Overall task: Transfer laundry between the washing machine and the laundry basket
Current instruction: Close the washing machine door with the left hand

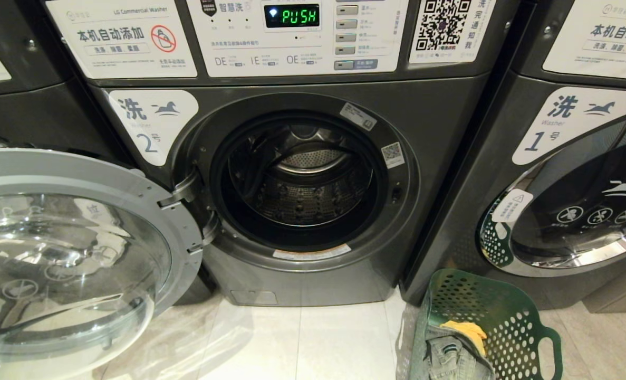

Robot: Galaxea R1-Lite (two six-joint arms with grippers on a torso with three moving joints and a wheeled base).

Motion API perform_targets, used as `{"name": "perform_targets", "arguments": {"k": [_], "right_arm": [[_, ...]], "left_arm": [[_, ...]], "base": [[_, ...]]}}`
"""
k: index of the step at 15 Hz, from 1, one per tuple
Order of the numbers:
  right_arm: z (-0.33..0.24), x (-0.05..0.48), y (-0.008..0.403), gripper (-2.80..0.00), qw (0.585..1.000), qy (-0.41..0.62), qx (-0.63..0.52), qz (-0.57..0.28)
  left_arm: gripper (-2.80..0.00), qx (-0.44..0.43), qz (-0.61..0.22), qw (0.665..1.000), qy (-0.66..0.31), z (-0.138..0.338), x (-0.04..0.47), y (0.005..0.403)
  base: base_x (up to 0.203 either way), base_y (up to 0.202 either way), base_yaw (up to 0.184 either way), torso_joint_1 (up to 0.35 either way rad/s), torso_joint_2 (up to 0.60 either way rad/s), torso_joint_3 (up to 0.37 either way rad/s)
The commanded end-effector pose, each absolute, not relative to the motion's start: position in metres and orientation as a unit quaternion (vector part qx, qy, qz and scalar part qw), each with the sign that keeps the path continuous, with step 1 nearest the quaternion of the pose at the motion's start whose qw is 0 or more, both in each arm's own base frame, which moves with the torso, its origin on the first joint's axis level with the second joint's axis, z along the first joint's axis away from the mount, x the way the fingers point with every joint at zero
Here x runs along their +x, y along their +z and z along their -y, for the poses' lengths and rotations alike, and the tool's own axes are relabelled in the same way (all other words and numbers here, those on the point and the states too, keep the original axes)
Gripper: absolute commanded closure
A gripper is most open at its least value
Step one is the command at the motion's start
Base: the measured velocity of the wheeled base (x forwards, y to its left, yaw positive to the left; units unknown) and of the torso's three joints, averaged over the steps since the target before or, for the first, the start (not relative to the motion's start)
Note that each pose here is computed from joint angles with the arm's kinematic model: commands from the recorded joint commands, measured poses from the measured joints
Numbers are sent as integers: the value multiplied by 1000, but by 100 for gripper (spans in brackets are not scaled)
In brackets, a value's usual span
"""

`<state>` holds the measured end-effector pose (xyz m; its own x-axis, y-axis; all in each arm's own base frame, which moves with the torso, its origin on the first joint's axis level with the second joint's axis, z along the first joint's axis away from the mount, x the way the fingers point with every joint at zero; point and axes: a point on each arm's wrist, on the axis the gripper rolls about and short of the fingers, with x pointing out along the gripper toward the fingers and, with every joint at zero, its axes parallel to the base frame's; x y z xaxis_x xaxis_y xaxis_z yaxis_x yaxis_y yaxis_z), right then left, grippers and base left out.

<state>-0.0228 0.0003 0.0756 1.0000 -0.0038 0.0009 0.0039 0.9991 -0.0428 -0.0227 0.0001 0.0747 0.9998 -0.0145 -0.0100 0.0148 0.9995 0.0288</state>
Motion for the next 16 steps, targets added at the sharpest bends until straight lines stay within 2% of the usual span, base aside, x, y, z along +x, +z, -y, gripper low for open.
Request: {"name": "perform_targets", "arguments": {"k": [1,16], "right_arm": [[0,-23,76,-280,1000,-2,-21,0],[0,-23,76,-280,1000,3,-25,0]], "left_arm": [[0,4,-4,1000,-6,0,-23,75],[0,2,-3,1000,-6,0,-23,75]], "base": [[0,0,0,0,0,0],[0,0,0,0,0,0]]}}
